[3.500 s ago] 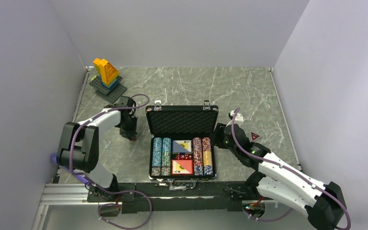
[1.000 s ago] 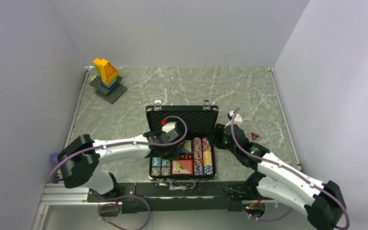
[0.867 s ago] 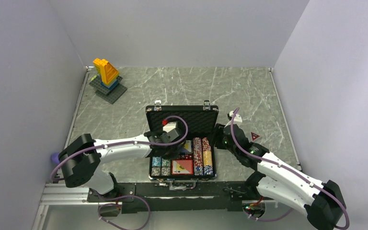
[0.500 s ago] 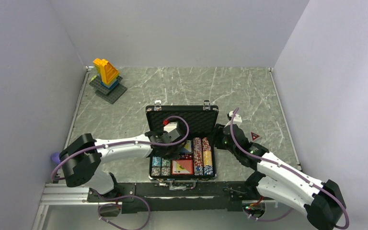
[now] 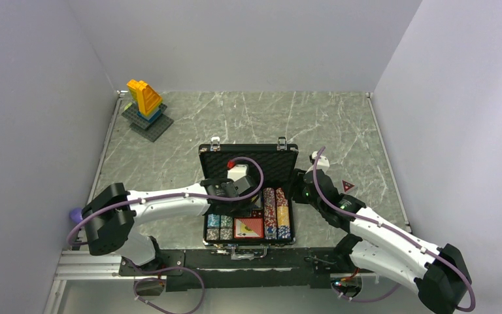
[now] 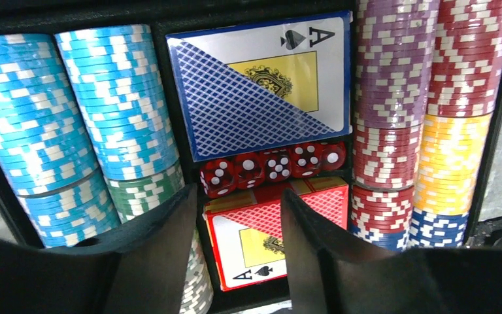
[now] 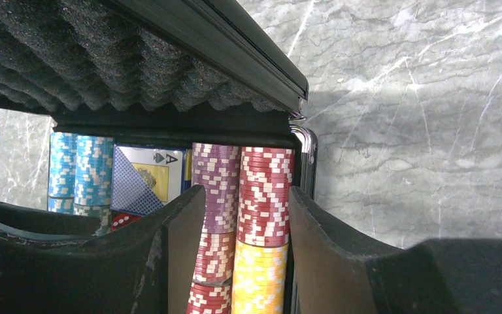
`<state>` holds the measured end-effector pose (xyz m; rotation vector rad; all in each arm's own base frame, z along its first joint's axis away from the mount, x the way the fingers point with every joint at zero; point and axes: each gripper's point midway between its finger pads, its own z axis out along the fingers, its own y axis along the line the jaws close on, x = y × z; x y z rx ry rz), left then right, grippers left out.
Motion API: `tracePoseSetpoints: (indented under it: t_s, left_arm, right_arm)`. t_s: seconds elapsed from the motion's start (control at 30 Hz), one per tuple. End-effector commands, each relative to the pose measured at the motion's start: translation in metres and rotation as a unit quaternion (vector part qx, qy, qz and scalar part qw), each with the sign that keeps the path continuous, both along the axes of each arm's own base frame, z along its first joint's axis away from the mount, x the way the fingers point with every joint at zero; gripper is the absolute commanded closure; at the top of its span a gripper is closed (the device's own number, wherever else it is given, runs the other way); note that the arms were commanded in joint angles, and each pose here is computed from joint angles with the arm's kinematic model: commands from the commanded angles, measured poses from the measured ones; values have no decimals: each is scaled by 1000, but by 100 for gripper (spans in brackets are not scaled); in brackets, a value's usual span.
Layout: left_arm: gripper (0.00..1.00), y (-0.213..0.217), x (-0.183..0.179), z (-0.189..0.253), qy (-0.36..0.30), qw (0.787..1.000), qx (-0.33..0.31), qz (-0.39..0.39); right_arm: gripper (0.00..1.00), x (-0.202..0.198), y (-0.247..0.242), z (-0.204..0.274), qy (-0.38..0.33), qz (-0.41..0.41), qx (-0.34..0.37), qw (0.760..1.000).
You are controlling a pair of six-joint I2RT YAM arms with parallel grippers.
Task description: Pack up texas hold em set
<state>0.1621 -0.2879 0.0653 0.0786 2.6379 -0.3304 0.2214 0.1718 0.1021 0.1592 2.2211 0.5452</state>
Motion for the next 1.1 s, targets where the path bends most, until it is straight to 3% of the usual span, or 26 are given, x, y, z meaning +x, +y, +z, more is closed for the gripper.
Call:
tracePoseSetpoints:
  t_s: [0.0, 0.37, 0.77, 1.07]
  left_arm:
    - [43, 5, 9, 17, -38, 999, 7, -2]
    - [12, 53, 17, 42, -103, 994, 10, -18]
    - [9, 131, 45, 74, -129, 991, -3, -28]
    - [8, 169, 77, 98, -152, 987, -8, -59]
  right_arm:
    - [46, 5, 1, 7, -14, -4, 10, 1000]
    - [45, 14, -33, 16, -24, -37, -22, 999]
    - [44, 35, -100, 34, -25, -104, -45, 993]
    - [43, 54, -177, 25, 42, -213, -55, 975]
